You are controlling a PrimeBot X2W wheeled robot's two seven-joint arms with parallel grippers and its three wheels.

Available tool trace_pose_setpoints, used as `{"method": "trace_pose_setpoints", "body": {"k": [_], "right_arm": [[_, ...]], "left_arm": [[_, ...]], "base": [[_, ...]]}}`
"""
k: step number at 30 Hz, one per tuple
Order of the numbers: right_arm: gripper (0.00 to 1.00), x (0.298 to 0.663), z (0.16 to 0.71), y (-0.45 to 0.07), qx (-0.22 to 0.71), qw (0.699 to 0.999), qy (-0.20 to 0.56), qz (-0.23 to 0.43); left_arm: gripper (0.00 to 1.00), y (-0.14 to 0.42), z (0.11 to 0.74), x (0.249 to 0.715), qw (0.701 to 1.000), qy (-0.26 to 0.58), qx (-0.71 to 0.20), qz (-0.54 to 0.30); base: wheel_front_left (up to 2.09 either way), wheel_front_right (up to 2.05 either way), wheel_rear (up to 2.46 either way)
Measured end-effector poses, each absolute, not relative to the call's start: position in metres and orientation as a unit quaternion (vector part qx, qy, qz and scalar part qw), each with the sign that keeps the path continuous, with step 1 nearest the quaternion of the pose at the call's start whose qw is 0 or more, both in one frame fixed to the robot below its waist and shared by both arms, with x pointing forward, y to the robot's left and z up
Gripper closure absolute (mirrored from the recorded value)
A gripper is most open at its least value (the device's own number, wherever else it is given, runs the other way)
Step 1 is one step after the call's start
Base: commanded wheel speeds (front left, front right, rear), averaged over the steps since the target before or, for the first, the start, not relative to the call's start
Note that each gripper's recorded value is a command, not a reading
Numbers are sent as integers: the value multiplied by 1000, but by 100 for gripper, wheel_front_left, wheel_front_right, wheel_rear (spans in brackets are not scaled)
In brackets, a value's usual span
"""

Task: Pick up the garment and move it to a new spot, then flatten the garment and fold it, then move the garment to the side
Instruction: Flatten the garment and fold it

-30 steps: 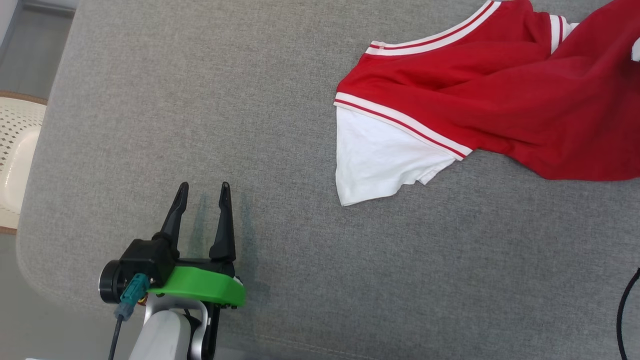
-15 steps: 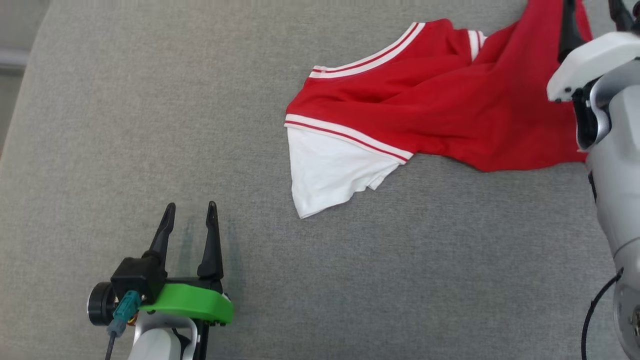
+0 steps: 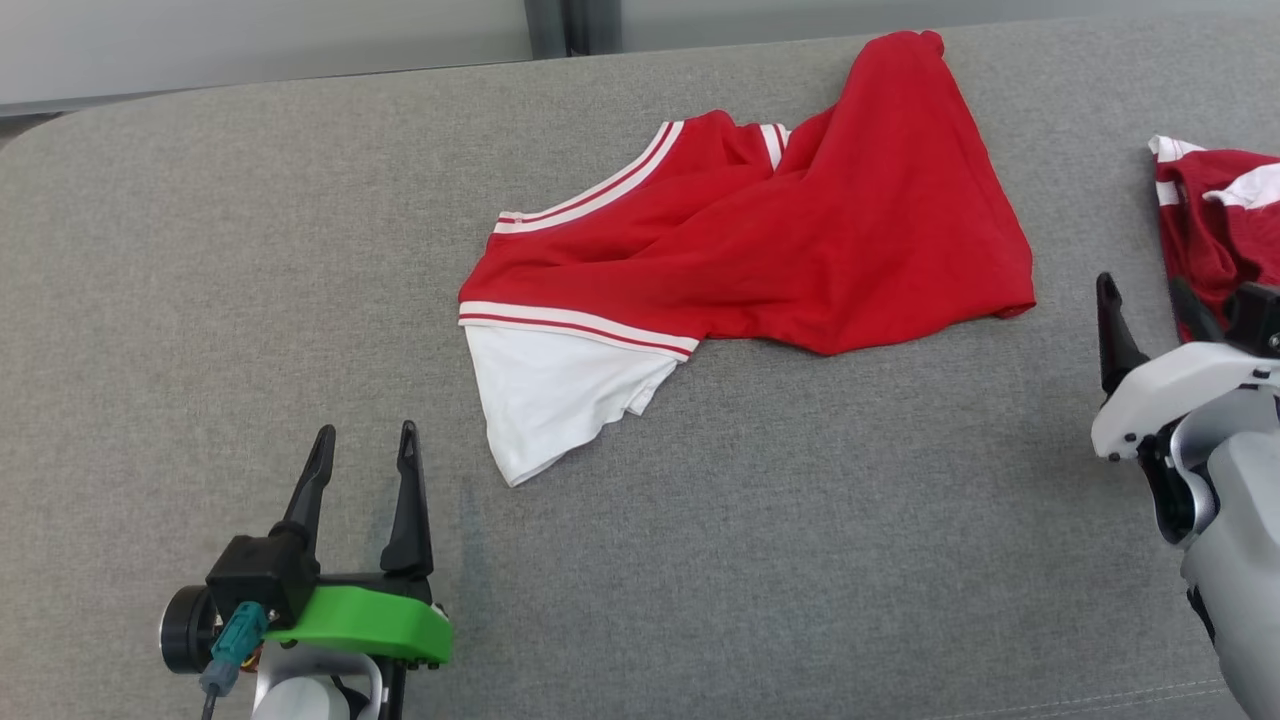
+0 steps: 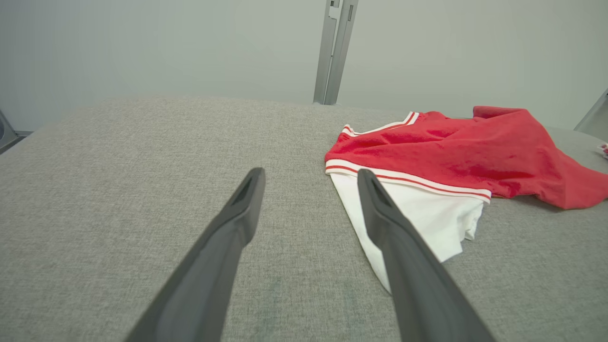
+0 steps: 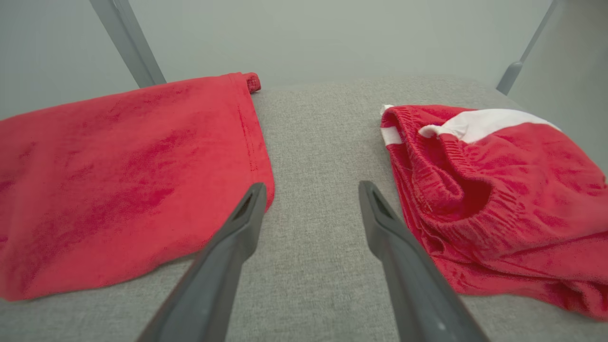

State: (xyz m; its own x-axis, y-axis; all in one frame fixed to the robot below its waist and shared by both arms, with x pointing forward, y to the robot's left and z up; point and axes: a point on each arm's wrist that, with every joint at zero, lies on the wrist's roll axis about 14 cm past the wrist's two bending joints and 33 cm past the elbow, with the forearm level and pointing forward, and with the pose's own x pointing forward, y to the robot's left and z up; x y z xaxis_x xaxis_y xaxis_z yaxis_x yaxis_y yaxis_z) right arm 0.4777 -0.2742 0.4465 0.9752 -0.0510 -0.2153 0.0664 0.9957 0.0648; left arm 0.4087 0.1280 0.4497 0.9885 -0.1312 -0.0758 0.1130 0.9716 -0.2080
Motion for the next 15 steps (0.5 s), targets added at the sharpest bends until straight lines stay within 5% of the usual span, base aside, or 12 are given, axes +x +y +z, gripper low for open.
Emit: {"method": "trace_pose_setpoints", "body": {"k": [15], "right_arm": [[0, 478, 397, -237, 45, 981, 189, 10]], "left_arm": [[0, 152, 443, 407, 994, 54, -88, -33]], "base": [[0, 0, 0]]}}
